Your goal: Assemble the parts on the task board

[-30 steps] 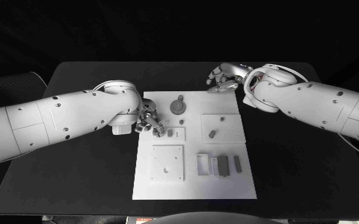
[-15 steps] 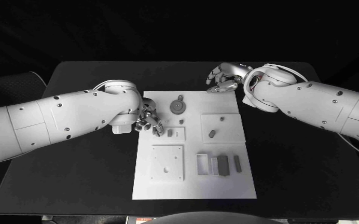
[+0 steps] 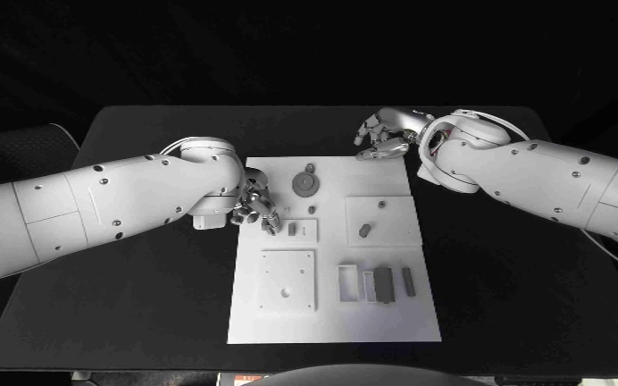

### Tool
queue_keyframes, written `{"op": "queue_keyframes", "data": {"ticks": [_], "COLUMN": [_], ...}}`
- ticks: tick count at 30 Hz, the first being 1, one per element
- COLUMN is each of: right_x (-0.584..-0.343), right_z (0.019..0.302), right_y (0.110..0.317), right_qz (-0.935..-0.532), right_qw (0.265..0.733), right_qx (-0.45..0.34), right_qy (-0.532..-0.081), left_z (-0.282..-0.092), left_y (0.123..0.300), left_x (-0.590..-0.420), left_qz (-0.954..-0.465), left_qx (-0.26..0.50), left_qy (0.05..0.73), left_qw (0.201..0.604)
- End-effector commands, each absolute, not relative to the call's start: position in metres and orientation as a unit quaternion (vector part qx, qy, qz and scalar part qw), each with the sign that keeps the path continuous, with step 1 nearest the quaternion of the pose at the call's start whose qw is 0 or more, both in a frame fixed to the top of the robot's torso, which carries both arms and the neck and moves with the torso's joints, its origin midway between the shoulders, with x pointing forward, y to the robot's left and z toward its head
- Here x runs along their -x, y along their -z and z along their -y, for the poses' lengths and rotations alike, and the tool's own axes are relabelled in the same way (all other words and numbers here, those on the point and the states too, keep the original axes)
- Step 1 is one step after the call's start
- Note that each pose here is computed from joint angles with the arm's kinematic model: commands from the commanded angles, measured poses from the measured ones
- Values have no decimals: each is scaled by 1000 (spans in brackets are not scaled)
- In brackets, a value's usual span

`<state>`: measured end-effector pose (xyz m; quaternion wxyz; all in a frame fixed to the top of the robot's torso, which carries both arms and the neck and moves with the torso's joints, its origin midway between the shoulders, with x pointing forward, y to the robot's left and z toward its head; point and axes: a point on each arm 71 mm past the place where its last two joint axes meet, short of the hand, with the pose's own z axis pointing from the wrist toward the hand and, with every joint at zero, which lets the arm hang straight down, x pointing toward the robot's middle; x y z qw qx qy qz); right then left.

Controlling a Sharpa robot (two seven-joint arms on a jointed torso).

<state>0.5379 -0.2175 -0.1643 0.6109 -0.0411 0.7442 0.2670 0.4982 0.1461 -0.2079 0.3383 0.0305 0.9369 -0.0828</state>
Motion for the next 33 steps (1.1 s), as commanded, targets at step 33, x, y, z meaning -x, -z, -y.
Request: {"op": "queue_keyframes", "data": {"ticks": [33], "right_x": [-537], "right_z": [216], "right_y": [165], "right_qz": [-747], "right_qw": [606], "right_qx": [45], "right_qy": [-270], "left_z": [-144], "left_y": [210], "left_x": [-496], "left_qz": [-939], "left_qx": [-41], "left_qy": [79], "left_qw": [333]}}
